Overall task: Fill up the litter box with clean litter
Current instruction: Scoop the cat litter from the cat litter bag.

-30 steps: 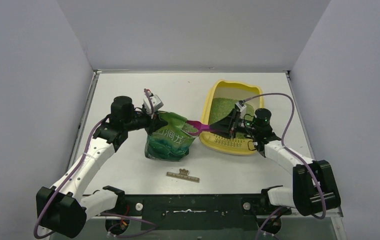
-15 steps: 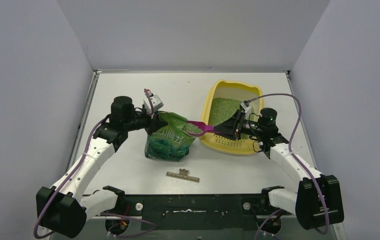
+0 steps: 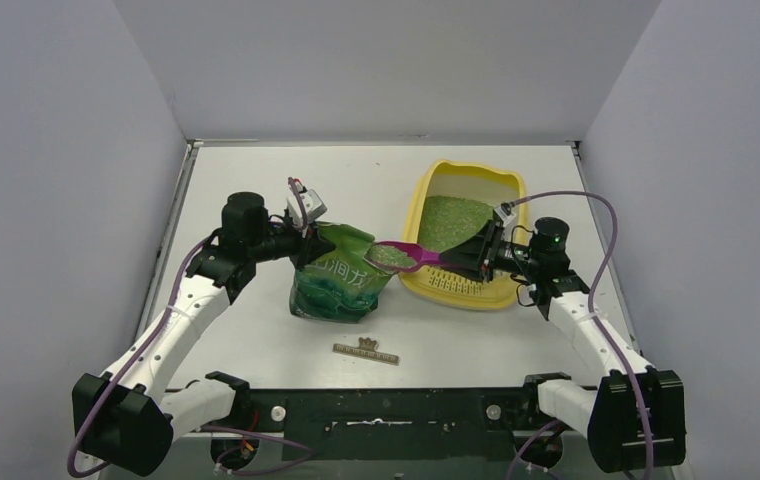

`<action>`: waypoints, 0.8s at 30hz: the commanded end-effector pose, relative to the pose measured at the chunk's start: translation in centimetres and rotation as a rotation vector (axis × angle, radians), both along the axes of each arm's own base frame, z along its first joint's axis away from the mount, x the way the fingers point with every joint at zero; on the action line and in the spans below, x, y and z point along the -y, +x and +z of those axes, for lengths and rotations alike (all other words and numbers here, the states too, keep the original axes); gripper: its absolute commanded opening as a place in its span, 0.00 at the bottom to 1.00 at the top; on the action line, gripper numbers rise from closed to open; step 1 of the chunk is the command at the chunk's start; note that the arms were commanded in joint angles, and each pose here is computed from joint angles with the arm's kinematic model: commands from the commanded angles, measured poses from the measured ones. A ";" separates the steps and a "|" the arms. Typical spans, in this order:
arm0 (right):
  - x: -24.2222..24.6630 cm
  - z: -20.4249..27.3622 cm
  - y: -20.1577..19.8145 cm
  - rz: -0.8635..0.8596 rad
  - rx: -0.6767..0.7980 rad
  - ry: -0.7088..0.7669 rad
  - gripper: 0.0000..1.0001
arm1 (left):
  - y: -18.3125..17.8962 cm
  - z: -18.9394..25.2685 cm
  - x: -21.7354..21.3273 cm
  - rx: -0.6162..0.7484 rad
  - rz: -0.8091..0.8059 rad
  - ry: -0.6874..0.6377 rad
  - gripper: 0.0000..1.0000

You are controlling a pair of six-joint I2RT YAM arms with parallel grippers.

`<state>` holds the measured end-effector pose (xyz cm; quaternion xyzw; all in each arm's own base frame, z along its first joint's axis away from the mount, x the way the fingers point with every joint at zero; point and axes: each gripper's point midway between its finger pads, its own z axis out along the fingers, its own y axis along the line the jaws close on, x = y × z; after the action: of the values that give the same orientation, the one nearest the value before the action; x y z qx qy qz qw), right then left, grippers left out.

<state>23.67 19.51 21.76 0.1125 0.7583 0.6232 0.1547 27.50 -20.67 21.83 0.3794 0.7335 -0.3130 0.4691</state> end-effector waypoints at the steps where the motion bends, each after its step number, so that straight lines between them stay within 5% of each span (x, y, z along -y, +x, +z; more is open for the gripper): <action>1: 0.6 3.3 -0.4 0.025 0.119 0.026 0.00 | 0.5 1.5 0.2 0.063 -0.006 -0.017 0.00; 24: 5.7 6.5 0.9 -0.103 0.197 0.051 0.00 | 0.8 1.5 0.2 0.060 0.007 -0.022 0.00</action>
<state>24.70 14.76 24.84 0.1436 0.7305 0.6342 0.2086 27.55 -20.64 21.84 0.3775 0.7345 -0.3125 0.4695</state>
